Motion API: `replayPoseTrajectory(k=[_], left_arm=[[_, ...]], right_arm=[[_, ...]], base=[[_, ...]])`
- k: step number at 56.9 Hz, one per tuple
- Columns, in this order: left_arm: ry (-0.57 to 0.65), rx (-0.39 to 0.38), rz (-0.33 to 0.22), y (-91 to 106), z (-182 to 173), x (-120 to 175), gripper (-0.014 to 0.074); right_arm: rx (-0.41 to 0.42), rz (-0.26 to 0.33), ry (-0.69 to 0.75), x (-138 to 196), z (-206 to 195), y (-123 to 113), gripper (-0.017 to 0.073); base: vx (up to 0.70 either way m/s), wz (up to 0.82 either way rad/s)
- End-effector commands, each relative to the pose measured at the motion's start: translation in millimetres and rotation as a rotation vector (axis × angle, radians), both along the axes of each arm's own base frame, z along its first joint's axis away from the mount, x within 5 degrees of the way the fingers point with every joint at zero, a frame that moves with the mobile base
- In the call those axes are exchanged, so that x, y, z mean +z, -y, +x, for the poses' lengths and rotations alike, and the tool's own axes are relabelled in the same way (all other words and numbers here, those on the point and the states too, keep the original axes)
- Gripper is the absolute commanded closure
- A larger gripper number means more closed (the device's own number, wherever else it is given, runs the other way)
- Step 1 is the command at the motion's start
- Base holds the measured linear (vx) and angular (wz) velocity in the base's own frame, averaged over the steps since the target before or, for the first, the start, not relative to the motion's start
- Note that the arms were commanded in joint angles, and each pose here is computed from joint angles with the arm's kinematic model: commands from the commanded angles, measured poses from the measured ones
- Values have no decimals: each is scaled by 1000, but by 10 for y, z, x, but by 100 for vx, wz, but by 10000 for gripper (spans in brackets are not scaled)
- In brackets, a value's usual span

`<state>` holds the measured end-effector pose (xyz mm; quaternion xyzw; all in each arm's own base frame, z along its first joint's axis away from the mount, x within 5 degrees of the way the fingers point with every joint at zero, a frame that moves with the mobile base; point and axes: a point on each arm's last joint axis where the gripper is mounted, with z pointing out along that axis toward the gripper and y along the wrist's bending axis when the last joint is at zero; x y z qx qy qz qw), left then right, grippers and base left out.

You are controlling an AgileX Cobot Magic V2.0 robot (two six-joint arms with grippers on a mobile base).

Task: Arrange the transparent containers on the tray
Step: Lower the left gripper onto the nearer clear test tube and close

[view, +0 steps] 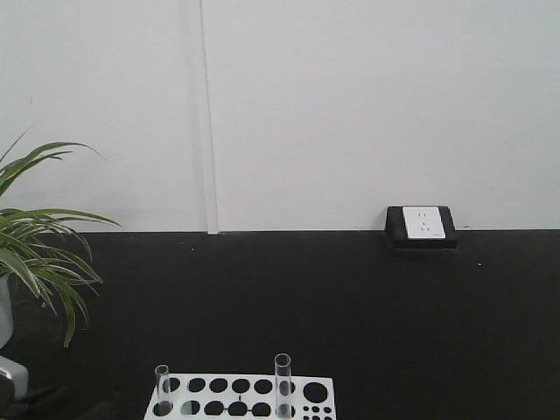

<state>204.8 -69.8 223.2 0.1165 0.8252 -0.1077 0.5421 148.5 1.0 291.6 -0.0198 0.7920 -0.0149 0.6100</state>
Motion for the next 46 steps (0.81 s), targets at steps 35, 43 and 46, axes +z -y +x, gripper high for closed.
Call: replayPoseTrajectory(k=[35, 43, 46], left_arm=[[177, -53, -188, 454, 789, -217, 118], [167, -52, -187, 477, 847, -252, 118], [158, -51, -183, 474, 841, -257, 118]], right_arm=[[14, -18, 130, 213, 27, -7, 158], [13, -18, 130, 213, 27, -6, 158], [13, -18, 130, 213, 27, -6, 158]], base=[[0, 0], [0, 0], [0, 0]])
